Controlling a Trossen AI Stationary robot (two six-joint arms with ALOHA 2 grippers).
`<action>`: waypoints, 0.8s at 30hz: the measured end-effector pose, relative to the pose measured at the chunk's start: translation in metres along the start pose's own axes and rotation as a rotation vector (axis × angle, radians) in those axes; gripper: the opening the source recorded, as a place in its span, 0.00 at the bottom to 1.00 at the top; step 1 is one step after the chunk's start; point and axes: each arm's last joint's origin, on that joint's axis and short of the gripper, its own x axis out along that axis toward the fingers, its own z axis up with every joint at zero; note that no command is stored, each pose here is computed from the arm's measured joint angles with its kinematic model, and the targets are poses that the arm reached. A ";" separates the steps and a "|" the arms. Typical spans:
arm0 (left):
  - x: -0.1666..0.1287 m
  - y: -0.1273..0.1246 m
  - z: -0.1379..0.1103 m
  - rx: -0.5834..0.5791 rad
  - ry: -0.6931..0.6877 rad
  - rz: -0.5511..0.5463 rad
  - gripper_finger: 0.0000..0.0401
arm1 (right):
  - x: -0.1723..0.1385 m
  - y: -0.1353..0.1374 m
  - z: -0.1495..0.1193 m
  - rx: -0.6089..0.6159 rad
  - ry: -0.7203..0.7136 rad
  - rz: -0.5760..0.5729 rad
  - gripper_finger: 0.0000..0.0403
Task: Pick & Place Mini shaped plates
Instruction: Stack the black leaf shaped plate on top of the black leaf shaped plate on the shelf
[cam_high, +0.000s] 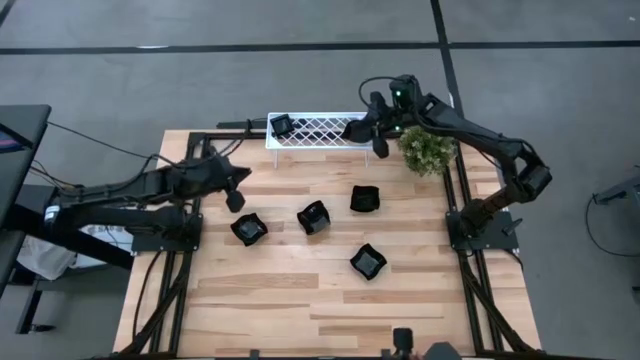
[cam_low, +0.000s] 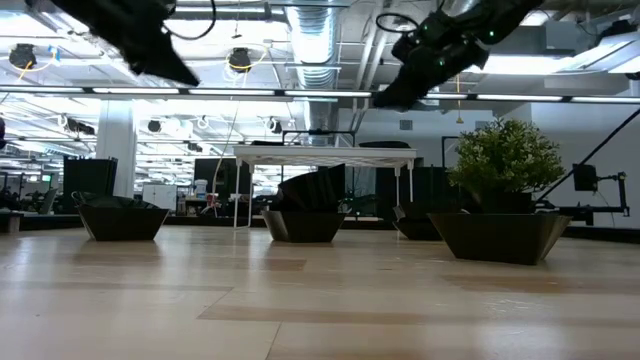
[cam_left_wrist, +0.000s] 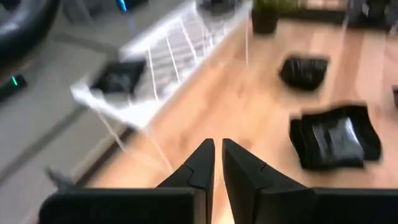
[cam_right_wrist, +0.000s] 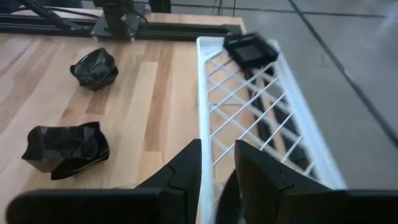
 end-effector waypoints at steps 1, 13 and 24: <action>-0.001 -0.001 -0.003 -0.023 0.038 -0.006 0.08 | 0.002 0.001 -0.004 0.007 -0.003 0.000 0.23; -0.010 -0.004 -0.032 -0.341 0.398 -0.092 0.08 | 0.030 0.028 -0.029 -0.014 0.015 0.061 0.22; 0.007 -0.012 -0.049 -0.297 0.679 -0.017 0.08 | 0.045 0.051 -0.030 -0.135 0.043 0.070 0.22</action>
